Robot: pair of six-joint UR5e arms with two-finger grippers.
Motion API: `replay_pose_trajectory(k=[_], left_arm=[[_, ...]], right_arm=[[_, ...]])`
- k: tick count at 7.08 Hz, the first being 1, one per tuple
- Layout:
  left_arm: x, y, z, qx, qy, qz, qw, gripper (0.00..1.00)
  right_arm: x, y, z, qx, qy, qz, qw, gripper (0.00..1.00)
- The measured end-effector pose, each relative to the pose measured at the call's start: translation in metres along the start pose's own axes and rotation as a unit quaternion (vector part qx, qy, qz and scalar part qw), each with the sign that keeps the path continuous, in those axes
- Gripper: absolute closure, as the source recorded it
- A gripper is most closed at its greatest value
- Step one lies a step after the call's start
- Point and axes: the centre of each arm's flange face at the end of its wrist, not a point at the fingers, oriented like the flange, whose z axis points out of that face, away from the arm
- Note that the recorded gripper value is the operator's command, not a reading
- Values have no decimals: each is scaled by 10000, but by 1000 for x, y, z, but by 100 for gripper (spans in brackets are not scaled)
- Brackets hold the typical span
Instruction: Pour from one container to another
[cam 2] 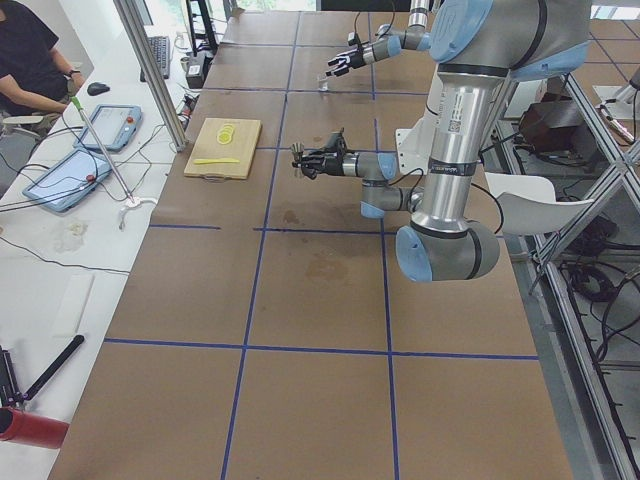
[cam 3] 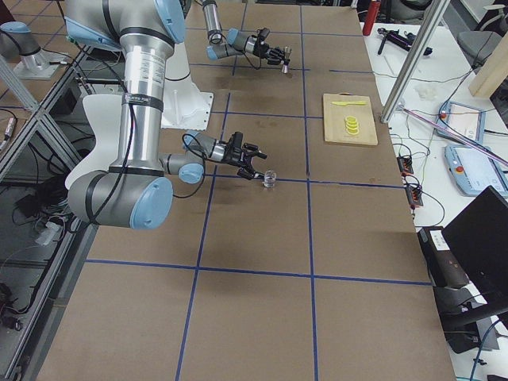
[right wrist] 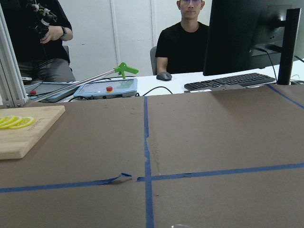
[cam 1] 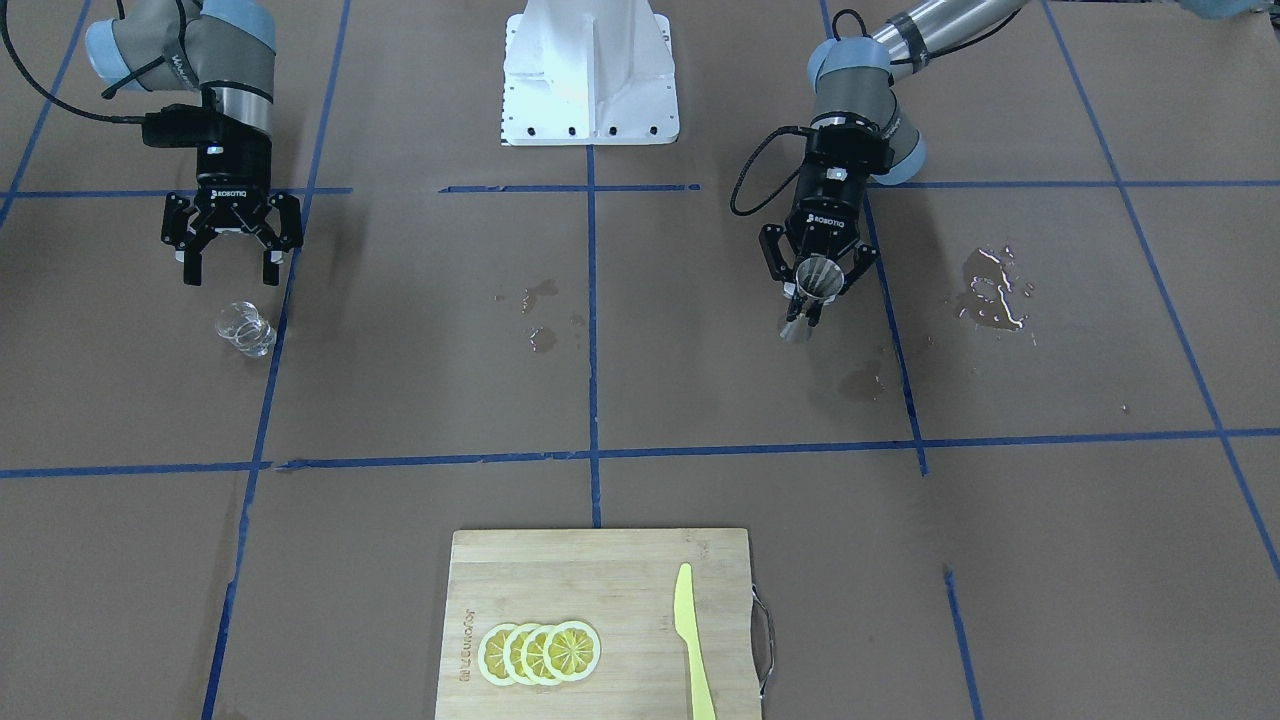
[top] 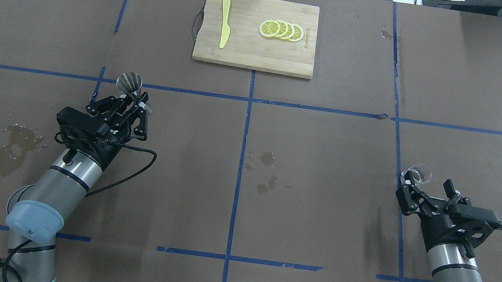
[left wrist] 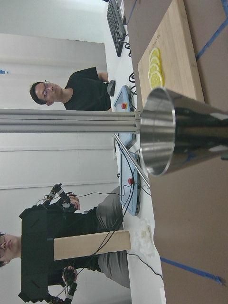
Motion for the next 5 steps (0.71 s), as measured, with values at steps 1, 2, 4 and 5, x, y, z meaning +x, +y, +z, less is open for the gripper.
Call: replay_pose_trajectory(k=[1, 2, 4, 5], left_arm=[[1, 0, 0, 3, 2, -6, 10000, 100], [1, -1, 0, 5, 5, -9, 10000, 100], [2, -1, 0, 6, 11, -17, 10000, 100], [3, -1, 0, 7, 12, -21, 10000, 100]], right_arm=[[0, 7, 3, 33, 21, -4, 10000, 2], [0, 12, 5, 44, 32, -16, 10000, 2], [-8, 22, 8, 43, 88, -143, 9998, 2], [-10, 29, 11, 39, 136, -249, 9996, 2]])
